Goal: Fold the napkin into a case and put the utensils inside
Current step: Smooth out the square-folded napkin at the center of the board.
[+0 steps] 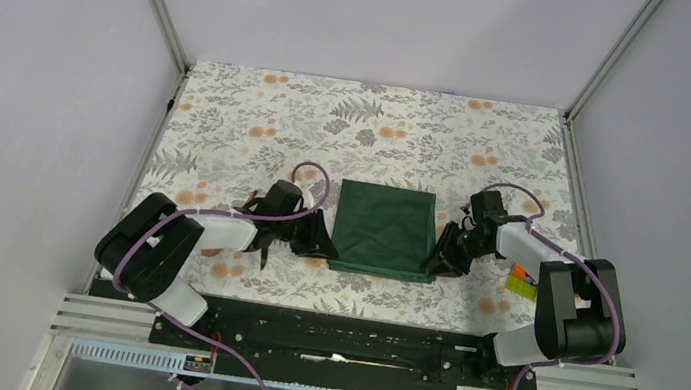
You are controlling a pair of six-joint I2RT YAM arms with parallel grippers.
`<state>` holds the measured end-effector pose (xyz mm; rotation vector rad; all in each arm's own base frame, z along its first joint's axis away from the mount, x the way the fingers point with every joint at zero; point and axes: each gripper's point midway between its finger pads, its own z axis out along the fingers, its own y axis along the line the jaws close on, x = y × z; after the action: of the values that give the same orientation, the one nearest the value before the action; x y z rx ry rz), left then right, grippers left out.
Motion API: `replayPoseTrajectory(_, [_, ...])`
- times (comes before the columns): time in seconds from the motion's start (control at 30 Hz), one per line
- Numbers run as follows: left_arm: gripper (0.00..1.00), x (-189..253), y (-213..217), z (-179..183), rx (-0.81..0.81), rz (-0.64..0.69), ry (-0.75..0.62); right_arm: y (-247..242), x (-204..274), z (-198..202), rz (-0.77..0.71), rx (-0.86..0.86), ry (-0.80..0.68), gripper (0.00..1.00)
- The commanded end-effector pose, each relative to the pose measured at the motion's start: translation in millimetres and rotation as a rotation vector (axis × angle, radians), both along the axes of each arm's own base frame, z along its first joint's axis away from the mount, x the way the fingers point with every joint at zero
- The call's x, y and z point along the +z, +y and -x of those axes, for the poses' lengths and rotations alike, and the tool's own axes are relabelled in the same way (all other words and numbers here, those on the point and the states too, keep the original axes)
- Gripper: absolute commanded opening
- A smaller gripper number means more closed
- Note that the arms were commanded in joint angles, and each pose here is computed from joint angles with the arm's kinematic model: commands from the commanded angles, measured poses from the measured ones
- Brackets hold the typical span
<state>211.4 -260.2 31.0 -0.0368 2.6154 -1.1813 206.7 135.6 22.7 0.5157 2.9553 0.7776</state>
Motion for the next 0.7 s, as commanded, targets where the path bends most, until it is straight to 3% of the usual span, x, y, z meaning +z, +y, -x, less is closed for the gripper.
replayPoseTrajectory(0.0, [0.31, -0.8, -2.0, 0.0, -0.003, 0.003, -0.028, 3.4, -1.3, 1.3, -0.032, -0.006, 0.009, 0.37])
replayPoseTrajectory(0.67, [0.30, -1.8, -4.9, 4.9, -0.017, 0.007, -0.023, 1.6, 2.8, 10.5, -0.032, -0.011, 0.002, 0.46])
